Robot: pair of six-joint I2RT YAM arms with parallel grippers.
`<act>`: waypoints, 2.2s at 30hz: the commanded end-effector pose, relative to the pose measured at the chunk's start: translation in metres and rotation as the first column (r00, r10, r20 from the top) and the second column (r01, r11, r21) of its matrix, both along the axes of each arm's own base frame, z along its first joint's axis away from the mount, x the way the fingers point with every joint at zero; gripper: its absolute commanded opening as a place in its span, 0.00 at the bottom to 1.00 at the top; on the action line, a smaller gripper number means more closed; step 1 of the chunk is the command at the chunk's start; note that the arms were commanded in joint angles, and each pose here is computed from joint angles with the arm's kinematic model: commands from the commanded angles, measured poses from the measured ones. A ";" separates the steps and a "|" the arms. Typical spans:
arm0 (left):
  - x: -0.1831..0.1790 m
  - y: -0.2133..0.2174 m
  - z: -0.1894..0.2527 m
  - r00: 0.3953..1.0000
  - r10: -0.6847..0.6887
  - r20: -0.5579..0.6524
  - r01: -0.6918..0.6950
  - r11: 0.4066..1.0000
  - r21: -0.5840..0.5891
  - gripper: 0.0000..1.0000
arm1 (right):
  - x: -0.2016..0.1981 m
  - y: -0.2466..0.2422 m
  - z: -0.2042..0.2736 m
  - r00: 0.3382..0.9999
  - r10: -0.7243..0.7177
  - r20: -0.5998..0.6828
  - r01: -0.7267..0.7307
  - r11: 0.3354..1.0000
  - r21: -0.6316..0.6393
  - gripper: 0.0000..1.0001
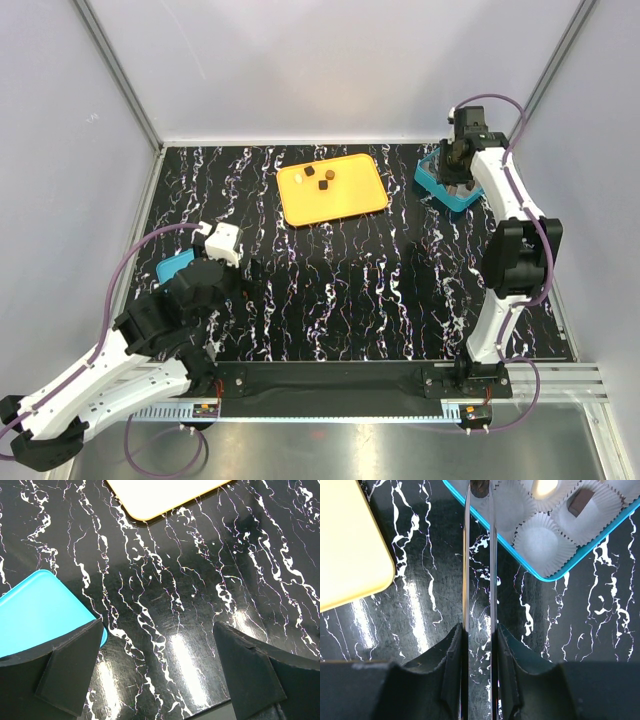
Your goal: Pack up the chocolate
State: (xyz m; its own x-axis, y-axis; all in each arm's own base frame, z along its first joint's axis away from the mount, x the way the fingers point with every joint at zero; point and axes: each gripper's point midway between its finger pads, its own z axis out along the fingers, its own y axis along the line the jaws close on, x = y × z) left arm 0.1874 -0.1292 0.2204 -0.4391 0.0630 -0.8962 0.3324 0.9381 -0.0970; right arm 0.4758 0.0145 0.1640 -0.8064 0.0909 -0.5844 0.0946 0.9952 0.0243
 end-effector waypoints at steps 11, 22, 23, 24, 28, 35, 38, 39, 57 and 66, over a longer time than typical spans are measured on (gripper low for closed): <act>0.005 -0.001 0.015 0.999 0.022 0.046 -0.020 0.999 -0.045 0.99 | 0.016 -0.004 -0.008 0.999 -0.015 0.033 0.015 1.000 -0.005 0.37; 0.005 0.001 0.016 0.998 0.026 0.050 -0.023 0.999 -0.049 0.99 | 0.023 -0.007 -0.002 0.999 -0.012 0.047 0.013 1.000 -0.022 0.43; 0.005 0.001 0.016 0.998 0.026 0.050 -0.023 0.998 -0.050 0.99 | 0.023 -0.007 0.001 0.999 -0.010 0.051 0.012 1.000 -0.025 0.44; 0.004 0.000 0.016 0.998 0.025 0.050 -0.022 0.998 -0.050 0.99 | 0.023 -0.007 0.002 0.998 -0.011 0.054 0.013 1.000 -0.026 0.44; 0.004 0.001 0.017 0.998 0.025 0.053 -0.022 0.998 -0.054 0.99 | 0.025 -0.007 0.013 0.997 -0.007 0.074 0.009 1.000 -0.027 0.45; 0.003 0.001 0.018 0.998 0.024 0.058 -0.020 0.998 -0.061 0.99 | 0.021 -0.005 0.036 0.994 -0.011 0.106 0.012 1.000 -0.012 0.45; 0.003 0.002 0.020 0.998 0.025 0.062 -0.021 0.998 -0.066 0.99 | 0.016 0.006 0.054 0.990 -0.004 0.142 -0.002 0.999 0.046 0.45; 0.003 0.002 0.020 0.998 0.026 0.064 -0.021 0.997 -0.068 0.99 | 0.016 0.009 0.056 0.989 -0.003 0.151 -0.005 0.998 0.055 0.45; 0.001 0.006 0.025 0.996 0.036 0.082 -0.028 0.995 -0.092 0.99 | 0.020 0.256 0.070 0.885 0.374 0.276 -0.410 0.908 0.085 0.46; 0.001 0.006 0.027 0.996 0.034 0.086 -0.026 0.995 -0.097 0.99 | 0.013 0.327 0.008 0.842 0.501 0.201 -0.517 0.855 0.037 0.46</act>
